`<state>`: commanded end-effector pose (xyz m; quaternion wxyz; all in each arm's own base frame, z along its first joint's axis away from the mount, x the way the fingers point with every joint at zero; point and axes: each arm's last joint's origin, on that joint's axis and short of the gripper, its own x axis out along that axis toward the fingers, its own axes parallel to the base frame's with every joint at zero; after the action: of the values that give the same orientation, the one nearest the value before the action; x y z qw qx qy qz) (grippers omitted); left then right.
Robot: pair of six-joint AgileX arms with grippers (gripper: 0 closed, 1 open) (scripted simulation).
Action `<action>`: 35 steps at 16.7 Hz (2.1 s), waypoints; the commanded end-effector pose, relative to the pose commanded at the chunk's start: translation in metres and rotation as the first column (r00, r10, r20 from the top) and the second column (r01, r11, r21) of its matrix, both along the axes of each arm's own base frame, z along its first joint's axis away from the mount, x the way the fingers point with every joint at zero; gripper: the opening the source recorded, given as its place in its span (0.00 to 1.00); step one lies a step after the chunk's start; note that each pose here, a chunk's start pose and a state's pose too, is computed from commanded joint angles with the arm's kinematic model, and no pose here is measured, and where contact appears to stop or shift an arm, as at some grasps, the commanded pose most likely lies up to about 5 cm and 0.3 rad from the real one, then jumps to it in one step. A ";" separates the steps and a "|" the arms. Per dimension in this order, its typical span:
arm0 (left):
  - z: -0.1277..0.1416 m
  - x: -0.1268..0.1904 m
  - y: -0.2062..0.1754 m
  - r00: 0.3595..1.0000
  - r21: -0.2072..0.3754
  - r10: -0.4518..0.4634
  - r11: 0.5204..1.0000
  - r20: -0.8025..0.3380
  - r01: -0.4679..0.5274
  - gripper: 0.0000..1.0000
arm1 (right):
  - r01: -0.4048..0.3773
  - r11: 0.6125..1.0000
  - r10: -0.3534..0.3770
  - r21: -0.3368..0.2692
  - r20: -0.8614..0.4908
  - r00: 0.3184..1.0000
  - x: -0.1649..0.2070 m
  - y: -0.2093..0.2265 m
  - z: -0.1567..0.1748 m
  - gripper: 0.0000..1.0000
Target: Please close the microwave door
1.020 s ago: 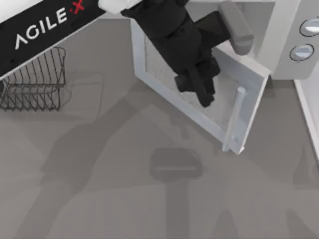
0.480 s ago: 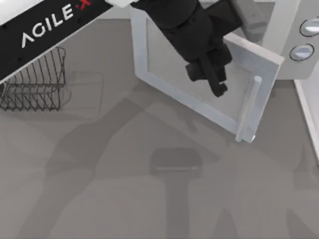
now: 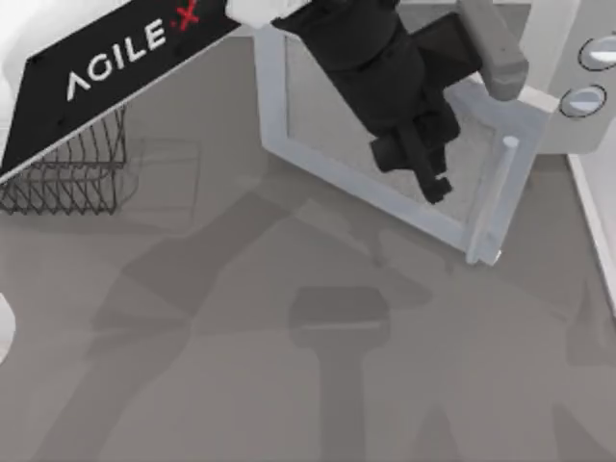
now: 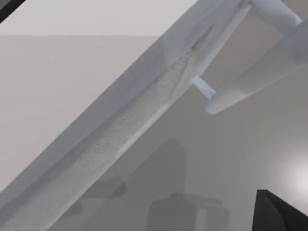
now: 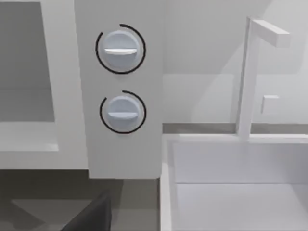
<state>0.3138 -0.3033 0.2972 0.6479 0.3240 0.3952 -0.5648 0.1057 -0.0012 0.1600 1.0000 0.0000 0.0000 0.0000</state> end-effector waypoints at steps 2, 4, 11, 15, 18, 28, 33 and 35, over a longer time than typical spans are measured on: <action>-0.004 -0.004 -0.006 1.000 0.019 -0.005 1.000 -0.006 0.006 0.00 | 0.000 1.000 0.000 0.000 0.000 1.000 0.000 0.000 0.000 1.00; -0.004 -0.003 -0.008 1.000 0.024 -0.002 1.000 -0.006 0.002 0.00 | 0.000 1.000 0.000 0.000 0.000 1.000 0.000 0.000 0.000 1.00; 0.010 0.005 -0.008 1.000 -0.029 0.018 0.999 0.023 -0.018 0.00 | 0.000 1.000 0.000 0.000 0.000 1.000 0.000 0.000 0.000 1.00; 0.003 0.001 -0.014 1.000 -0.010 0.000 1.000 -0.008 -0.001 0.00 | 0.000 1.000 0.000 0.000 0.000 1.000 0.000 0.000 0.000 1.00; -0.010 -0.001 -0.025 0.999 0.023 -0.007 1.000 -0.053 0.008 0.00 | 0.000 1.000 0.000 0.000 0.000 1.000 0.000 0.000 0.000 1.00; 0.011 0.002 -0.029 1.000 -0.030 0.011 0.999 0.022 -0.010 0.00 | 0.000 1.000 0.000 0.000 0.000 1.000 0.000 0.000 0.000 1.00; 0.019 -0.014 -0.053 0.995 -0.087 -0.083 0.992 0.052 0.088 0.00 | 0.000 1.000 0.000 0.000 0.000 1.000 0.000 0.000 0.000 1.00; 0.016 -0.021 -0.062 0.993 -0.085 -0.111 0.990 0.038 0.114 0.00 | 0.000 1.000 0.000 0.000 0.000 1.000 0.000 0.000 0.000 1.00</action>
<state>0.2930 -0.3652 0.3136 0.6350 0.3265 0.3407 -0.6116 0.1057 -0.0012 0.1600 1.0000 0.0000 0.0000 0.0000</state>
